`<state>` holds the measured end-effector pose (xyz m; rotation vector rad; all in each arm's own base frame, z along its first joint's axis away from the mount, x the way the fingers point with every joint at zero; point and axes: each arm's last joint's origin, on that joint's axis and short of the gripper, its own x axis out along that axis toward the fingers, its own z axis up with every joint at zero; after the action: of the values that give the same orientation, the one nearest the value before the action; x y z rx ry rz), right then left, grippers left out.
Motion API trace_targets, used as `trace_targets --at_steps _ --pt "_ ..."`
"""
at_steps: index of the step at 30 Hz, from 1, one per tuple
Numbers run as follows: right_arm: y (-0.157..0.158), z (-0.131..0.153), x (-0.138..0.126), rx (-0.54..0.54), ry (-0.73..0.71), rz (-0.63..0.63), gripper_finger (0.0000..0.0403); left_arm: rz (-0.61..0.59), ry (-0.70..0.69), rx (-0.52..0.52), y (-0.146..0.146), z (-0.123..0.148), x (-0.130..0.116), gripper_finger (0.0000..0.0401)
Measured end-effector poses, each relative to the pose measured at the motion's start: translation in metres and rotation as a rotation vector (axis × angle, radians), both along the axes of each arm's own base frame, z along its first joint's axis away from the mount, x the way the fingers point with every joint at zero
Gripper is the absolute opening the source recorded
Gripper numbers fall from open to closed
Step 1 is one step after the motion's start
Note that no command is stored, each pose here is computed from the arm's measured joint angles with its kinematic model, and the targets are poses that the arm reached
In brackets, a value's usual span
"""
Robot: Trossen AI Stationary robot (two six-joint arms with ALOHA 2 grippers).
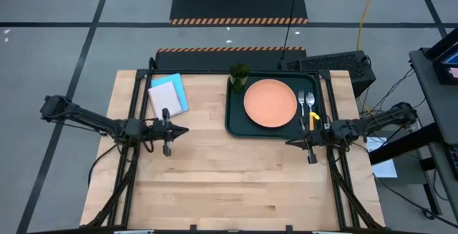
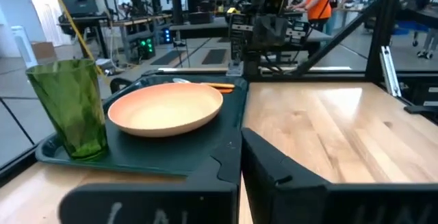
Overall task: Pick and place plate/cup/fork/spoon on tray
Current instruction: Return to home position
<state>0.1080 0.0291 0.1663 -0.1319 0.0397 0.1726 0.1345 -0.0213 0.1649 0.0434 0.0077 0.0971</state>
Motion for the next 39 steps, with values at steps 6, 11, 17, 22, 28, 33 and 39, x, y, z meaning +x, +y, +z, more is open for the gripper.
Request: trace_targets --at_steps 6,11,17,22,28,33,39 --pt "-0.003 0.004 -0.011 -0.002 -0.058 0.000 0.0000 0.002 -0.011 0.007 0.001 0.002 -0.004 0.0010" --pt "-0.004 0.008 -0.015 -0.006 -0.119 0.023 0.0000 0.003 -0.015 -0.002 0.002 0.003 -0.007 0.0007" --pt "-0.006 0.009 -0.014 -0.035 -0.138 0.007 0.0000 0.032 -0.032 0.010 0.003 0.005 -0.007 0.0012" --pt "-0.013 0.011 -0.013 -0.067 -0.166 -0.043 0.0000 0.049 -0.033 0.019 0.003 0.006 -0.007 0.0005" --pt "-0.021 0.003 -0.011 -0.084 -0.087 -0.096 0.0000 0.049 -0.030 0.028 0.003 0.005 -0.007 0.0019" --pt "-0.024 0.003 -0.011 -0.082 -0.086 -0.096 0.0000 0.049 -0.029 0.042 0.003 0.005 -0.007 0.0011" --pt "-0.028 0.003 -0.011 -0.083 -0.078 -0.138 0.0000 0.049 -0.028 0.049 0.003 0.005 -0.007 0.0008"
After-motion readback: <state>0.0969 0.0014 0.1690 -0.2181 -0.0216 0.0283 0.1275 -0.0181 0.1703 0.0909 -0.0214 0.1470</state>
